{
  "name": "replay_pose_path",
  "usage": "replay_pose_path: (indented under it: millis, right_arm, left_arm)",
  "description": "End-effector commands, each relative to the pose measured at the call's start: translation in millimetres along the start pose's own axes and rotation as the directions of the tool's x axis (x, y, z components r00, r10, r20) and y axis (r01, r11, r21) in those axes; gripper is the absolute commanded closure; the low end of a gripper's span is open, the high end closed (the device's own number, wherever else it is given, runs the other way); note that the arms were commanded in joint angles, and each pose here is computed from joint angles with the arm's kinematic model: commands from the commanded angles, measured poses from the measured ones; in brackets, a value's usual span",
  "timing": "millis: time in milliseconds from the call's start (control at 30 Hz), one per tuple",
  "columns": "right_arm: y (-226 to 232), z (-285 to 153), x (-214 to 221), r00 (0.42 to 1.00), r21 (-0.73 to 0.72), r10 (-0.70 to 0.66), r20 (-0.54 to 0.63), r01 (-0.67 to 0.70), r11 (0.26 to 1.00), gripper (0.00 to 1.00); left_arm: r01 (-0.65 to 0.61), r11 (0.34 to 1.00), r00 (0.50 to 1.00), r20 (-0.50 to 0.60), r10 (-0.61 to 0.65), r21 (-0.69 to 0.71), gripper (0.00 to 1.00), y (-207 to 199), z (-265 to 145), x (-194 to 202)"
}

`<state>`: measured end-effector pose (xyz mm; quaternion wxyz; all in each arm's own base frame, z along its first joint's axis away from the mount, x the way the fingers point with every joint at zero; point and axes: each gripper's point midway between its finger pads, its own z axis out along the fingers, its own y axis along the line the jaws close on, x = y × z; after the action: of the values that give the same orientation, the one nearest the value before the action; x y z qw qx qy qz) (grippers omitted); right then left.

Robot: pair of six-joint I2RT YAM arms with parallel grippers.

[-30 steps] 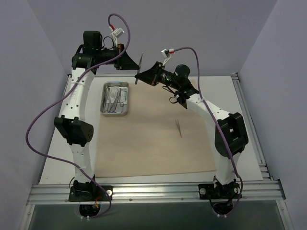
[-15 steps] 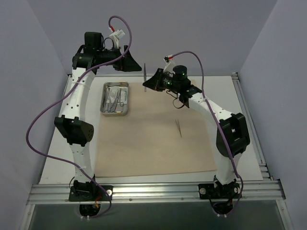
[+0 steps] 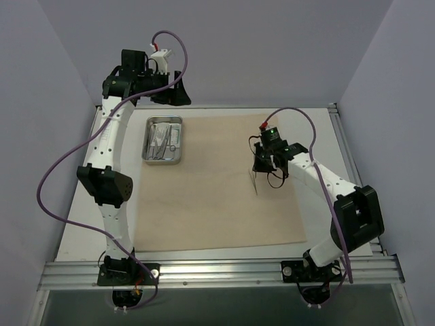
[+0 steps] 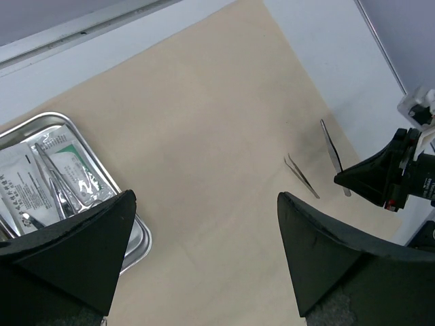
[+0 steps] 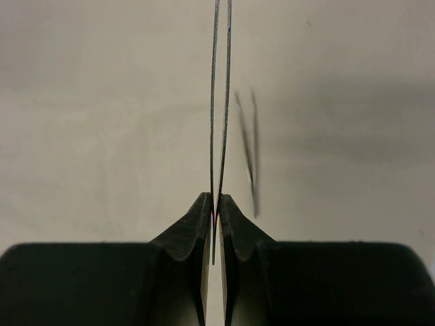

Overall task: Open and lay out the surgical kit
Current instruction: Place the medical item in the surgical kit.

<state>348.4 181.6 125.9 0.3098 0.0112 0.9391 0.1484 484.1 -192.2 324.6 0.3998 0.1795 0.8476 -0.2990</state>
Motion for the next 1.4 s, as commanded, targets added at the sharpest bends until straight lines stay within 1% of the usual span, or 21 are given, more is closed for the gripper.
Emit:
replay_pose_path:
  millis: [0,100,367,533,667,933,967,1000,1100,1200,1300,1367]
  right_arm:
    - [-46.9,0.1,38.9,0.996,0.195,0.000,-0.094,0.019,0.981,1.00]
    - [-61.6,7.2,56.6,0.989,0.248,-0.004,-0.145,0.040,0.968,1.00]
    - [-78.1,27.4,84.7,0.972,0.272,-0.030,-0.233,0.095,0.957,1.00]
    - [-81.6,38.5,87.4,0.966,0.274,-0.056,-0.251,0.126,0.953,1.00]
    - [-87.9,38.7,99.5,0.955,0.281,-0.067,-0.288,0.151,0.948,1.00]
    - [-92.5,37.8,112.0,0.945,0.268,-0.085,-0.315,0.175,0.947,1.00]
    - [-93.0,38.1,111.8,0.946,0.269,-0.085,-0.313,0.175,0.947,0.99]
    - [-92.1,38.5,112.3,0.946,0.265,-0.087,-0.313,0.175,0.948,0.96]
    - [-90.9,40.4,110.0,0.949,0.259,-0.091,-0.302,0.174,0.950,0.94]
    - [-90.1,41.8,107.1,0.948,0.255,-0.099,-0.302,0.180,0.950,0.85]
    - [-87.3,40.7,103.0,0.947,0.252,-0.102,-0.303,0.183,0.950,0.82]
    - [-82.5,38.1,93.5,0.955,0.247,-0.101,-0.279,0.173,0.954,0.82]
  left_arm:
    - [-0.044,0.998,0.998,0.038,0.045,-0.046,0.06,-5.3,-21.1,-11.2]
    - [-0.039,0.998,0.999,0.034,0.041,-0.050,0.06,-4.0,-21.3,-9.7]
    - [-0.037,0.997,0.999,0.026,0.039,-0.067,0.06,-0.7,-22.5,-6.6]
    - [-0.037,0.997,0.999,0.026,0.039,-0.067,0.06,-0.5,-22.2,-6.6]
    - [-0.037,0.997,0.999,0.025,0.039,-0.068,0.06,0.7,-21.9,-6.3]
    - [-0.030,0.998,0.999,0.020,0.031,-0.064,0.06,1.7,-18.8,-4.8]
    - [-0.030,0.998,0.999,0.020,0.031,-0.064,0.06,1.9,-18.5,-4.7]
    - [-0.030,0.998,0.999,0.020,0.031,-0.064,0.06,1.9,-18.5,-4.7]
    - [-0.027,0.998,0.999,0.019,0.029,-0.062,0.06,2.2,-17.5,-4.2]
    - [-0.030,0.998,0.999,0.020,0.031,-0.062,0.06,1.9,-18.1,-4.5]
    - [-0.030,0.998,0.999,0.017,0.031,-0.062,0.06,2.1,-17.9,-3.6]
    - [-0.028,0.998,0.999,0.015,0.029,-0.064,0.06,2.8,-17.4,-2.7]
